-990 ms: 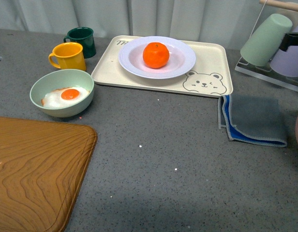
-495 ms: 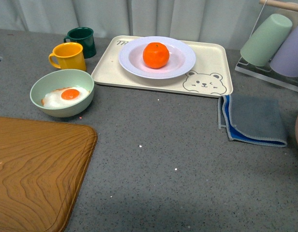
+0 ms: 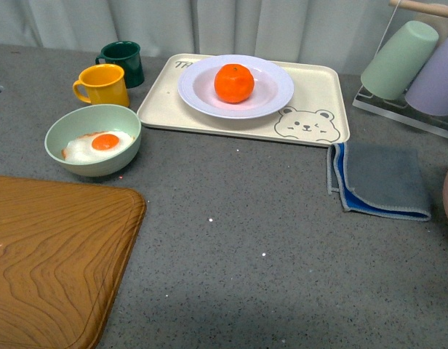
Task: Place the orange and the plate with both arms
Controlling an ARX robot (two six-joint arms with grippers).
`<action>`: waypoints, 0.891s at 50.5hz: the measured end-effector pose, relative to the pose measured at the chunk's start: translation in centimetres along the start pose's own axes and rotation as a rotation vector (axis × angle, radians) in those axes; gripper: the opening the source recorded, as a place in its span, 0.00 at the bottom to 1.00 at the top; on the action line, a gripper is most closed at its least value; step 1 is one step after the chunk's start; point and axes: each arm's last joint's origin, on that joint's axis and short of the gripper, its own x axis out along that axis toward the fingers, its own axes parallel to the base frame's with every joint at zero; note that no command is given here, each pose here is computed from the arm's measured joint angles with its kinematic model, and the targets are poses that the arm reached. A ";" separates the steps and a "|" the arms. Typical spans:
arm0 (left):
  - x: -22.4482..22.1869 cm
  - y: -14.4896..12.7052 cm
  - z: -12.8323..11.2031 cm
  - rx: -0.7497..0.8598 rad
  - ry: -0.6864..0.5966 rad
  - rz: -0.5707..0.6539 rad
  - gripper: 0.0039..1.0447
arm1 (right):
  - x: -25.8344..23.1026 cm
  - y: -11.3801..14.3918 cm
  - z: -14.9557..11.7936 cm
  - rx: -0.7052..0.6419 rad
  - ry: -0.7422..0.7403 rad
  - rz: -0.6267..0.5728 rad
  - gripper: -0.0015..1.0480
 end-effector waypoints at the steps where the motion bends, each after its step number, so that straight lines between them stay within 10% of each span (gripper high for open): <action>1: 0.0 0.0 0.0 0.000 0.000 0.000 0.94 | -0.1 0.0 0.0 0.000 0.001 0.000 0.01; 45: 0.0 0.0 0.0 0.000 0.000 0.000 0.94 | -3.7 0.0 0.6 0.000 -0.024 0.000 0.01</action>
